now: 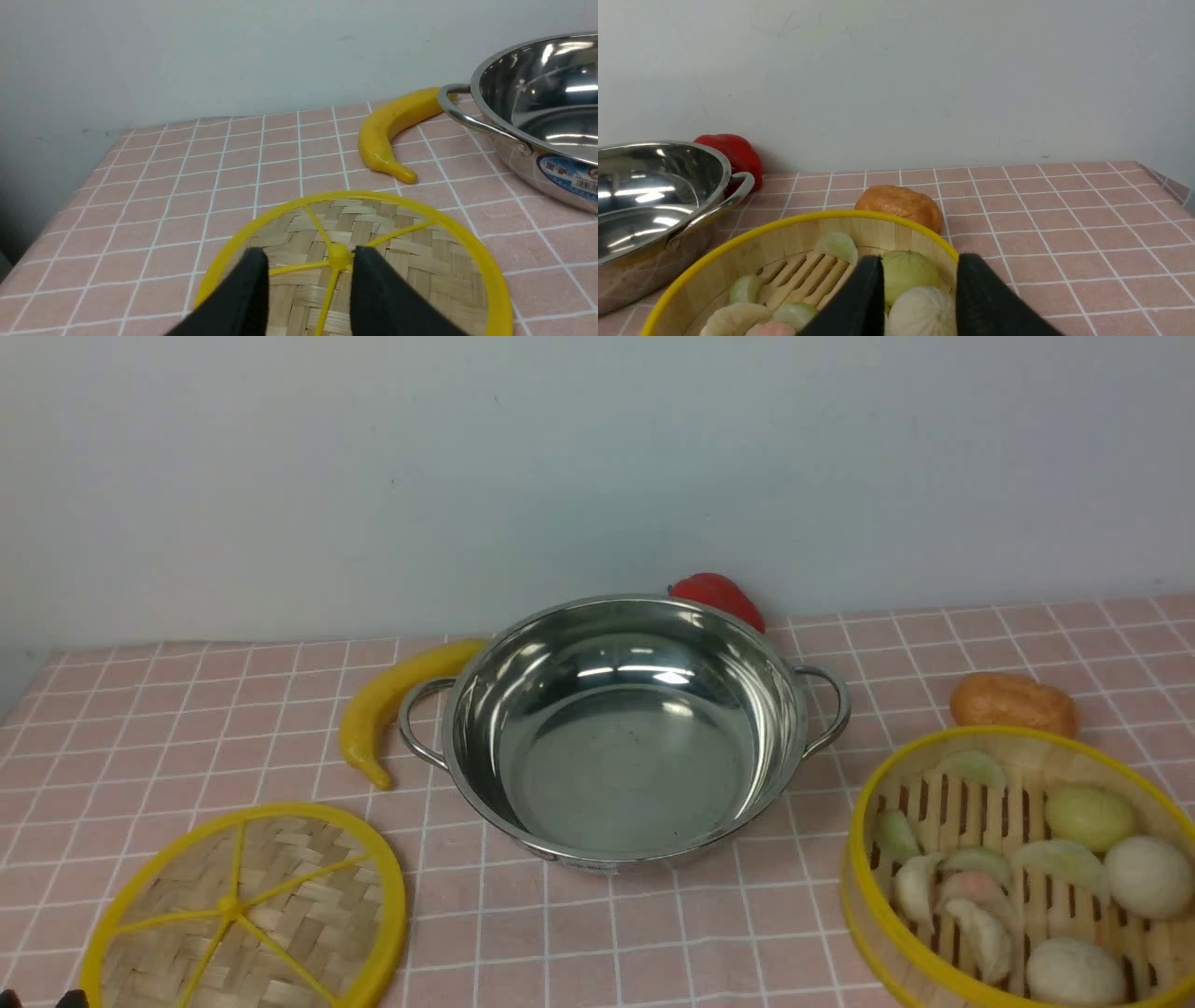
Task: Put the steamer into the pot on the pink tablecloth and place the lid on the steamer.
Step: 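Reach for and grasp the rim of the bamboo steamer holding the buns with the right gripper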
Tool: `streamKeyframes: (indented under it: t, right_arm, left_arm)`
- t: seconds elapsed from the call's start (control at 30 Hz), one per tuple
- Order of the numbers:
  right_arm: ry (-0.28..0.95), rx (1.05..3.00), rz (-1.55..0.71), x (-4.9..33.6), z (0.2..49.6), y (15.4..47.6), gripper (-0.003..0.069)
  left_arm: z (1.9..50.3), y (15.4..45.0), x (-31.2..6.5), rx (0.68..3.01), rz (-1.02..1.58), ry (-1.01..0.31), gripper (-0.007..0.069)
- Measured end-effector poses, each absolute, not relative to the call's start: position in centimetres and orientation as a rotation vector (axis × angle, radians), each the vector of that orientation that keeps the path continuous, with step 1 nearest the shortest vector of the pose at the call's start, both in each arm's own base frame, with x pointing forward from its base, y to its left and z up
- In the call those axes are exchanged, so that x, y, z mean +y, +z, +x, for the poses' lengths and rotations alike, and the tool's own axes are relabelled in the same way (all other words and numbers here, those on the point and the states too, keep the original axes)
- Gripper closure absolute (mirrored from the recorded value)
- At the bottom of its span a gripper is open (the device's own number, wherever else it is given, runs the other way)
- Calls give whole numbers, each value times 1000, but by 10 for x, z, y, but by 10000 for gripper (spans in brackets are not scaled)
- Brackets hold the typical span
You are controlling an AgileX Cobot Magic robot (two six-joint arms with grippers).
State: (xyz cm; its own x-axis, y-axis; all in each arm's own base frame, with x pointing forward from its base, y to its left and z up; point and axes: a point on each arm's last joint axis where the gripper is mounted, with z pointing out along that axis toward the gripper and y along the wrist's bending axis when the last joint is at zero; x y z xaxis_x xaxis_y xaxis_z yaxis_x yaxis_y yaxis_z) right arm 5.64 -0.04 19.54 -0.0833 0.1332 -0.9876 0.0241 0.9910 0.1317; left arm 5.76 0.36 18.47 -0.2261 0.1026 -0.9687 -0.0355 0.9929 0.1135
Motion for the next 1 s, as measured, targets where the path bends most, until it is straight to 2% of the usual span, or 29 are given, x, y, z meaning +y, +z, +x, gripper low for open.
streamKeyframes:
  t: [0.73, 0.8, 0.87, 0.9, 0.93, 0.97, 1.0]
  right_arm:
    - [102, 1652, 130, 0, 56, 195, 419]
    - [139, 1646, 165, 0, 56, 196, 419]
    - [314, 1582, 324, 1, 57, 200, 419]
    - [347, 1569, 354, 1, 57, 201, 419]
    - [434, 1534, 433, 1, 57, 203, 419]
    - [499, 1511, 491, 1, 57, 204, 419]
    - [640, 1453, 619, 1, 57, 206, 419]
  left_arm:
    - [58, 185, 4, 1795, 49, 128, 382]
    - [58, 185, 4, 1795, 49, 128, 382]
    - [58, 185, 4, 1795, 49, 128, 382]
    - [58, 185, 4, 1795, 48, 127, 382]
    - [58, 185, 3, 1792, 35, 113, 382]
    - [58, 185, 3, 1787, 9, 84, 382]
    - [58, 187, 1, 1761, -81, -13, 382]
